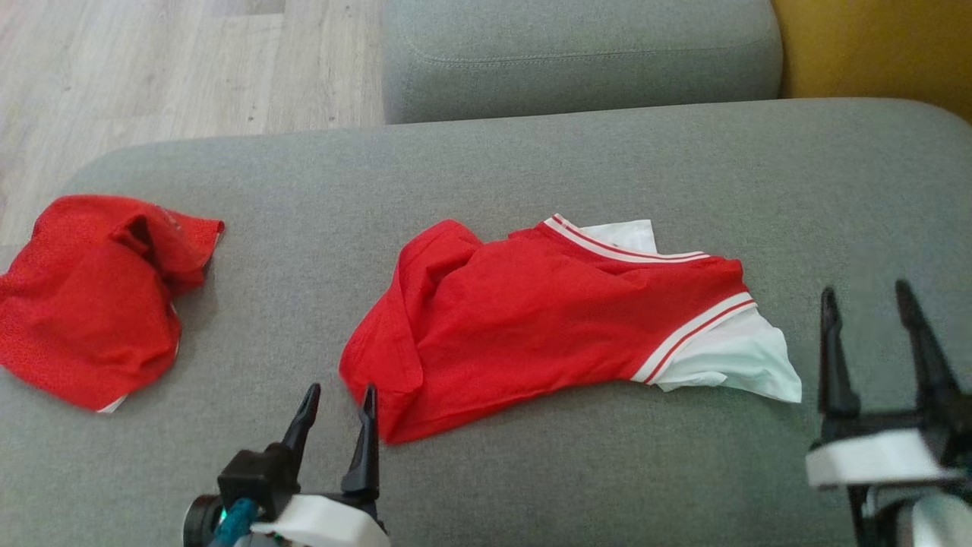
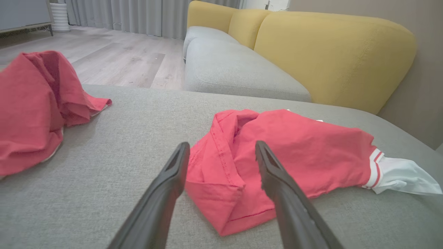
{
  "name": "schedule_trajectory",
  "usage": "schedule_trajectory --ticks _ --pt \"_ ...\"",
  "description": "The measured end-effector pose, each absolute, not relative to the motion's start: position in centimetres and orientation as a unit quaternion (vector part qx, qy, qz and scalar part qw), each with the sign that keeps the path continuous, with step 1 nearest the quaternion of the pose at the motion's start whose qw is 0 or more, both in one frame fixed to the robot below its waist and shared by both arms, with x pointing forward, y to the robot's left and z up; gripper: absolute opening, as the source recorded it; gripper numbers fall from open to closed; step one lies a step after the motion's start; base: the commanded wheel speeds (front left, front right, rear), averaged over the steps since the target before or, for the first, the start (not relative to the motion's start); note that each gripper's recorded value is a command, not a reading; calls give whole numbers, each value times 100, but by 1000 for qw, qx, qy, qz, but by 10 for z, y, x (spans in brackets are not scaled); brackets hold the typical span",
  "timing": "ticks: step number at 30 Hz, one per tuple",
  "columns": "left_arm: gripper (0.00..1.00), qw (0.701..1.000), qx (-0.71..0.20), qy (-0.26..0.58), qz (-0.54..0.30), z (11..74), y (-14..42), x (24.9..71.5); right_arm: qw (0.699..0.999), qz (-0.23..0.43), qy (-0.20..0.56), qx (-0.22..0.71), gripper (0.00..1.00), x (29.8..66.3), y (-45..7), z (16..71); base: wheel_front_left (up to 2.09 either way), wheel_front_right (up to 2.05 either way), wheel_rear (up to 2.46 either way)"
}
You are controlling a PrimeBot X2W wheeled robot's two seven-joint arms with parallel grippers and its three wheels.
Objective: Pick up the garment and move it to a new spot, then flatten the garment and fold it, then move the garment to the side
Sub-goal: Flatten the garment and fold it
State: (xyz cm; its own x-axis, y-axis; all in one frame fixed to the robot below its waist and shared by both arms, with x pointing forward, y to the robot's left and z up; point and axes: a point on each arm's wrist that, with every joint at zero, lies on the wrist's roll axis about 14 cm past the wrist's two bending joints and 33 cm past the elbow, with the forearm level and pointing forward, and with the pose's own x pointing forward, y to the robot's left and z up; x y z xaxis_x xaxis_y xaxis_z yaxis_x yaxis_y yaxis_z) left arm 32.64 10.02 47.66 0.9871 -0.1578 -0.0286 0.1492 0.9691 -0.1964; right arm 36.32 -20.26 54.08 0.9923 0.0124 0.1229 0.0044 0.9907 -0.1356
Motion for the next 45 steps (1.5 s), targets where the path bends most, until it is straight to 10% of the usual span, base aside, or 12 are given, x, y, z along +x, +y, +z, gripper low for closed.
schedule_trajectory --ticks 45 --pt "100 973 68 122 -182 432 70 360 998 27 37 49 100 327 -177 459 0 0 0"
